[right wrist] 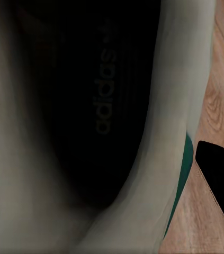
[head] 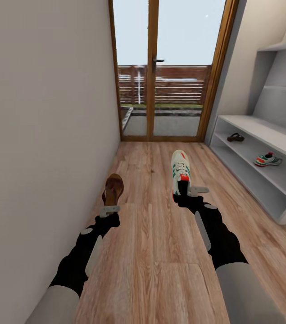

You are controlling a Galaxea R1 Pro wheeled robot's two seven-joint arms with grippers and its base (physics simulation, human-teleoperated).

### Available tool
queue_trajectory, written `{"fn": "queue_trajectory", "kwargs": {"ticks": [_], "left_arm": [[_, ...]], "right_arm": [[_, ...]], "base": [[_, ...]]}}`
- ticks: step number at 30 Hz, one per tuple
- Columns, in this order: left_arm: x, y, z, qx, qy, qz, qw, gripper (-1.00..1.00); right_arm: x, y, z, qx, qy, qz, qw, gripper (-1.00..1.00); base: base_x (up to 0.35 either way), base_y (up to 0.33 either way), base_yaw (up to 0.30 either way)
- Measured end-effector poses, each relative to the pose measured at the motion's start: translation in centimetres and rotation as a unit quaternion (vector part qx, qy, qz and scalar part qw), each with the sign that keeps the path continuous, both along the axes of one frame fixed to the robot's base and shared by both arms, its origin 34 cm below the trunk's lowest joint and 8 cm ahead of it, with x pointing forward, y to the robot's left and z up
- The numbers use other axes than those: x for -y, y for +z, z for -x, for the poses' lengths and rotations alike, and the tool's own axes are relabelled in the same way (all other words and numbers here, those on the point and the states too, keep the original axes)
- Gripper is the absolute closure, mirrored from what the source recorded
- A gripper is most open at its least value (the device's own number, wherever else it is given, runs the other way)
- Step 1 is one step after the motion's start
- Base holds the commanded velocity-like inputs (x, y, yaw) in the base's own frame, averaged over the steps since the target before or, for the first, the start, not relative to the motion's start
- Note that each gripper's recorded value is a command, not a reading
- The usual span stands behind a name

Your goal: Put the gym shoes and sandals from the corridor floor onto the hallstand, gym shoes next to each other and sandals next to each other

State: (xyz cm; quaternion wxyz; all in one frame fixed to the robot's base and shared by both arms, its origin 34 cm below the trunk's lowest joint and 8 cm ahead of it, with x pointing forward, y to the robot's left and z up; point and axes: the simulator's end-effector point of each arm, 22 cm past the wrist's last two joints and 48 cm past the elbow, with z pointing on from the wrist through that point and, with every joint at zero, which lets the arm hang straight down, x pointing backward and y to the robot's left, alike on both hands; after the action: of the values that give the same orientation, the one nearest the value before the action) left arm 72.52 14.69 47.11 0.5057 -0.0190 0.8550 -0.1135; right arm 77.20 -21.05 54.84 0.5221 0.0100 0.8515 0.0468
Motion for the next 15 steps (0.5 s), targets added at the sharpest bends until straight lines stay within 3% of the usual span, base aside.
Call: {"fn": "queue_trajectory", "kwargs": {"ticks": [15], "left_arm": [[-0.02,0.0,0.0,0.0,0.0,0.0,1.0,1.0]], "right_arm": [[0.0,-0.03,0.02,0.0,0.0,0.0,1.0,1.0]], "base": [[0.341,-0.21,0.0]]}}
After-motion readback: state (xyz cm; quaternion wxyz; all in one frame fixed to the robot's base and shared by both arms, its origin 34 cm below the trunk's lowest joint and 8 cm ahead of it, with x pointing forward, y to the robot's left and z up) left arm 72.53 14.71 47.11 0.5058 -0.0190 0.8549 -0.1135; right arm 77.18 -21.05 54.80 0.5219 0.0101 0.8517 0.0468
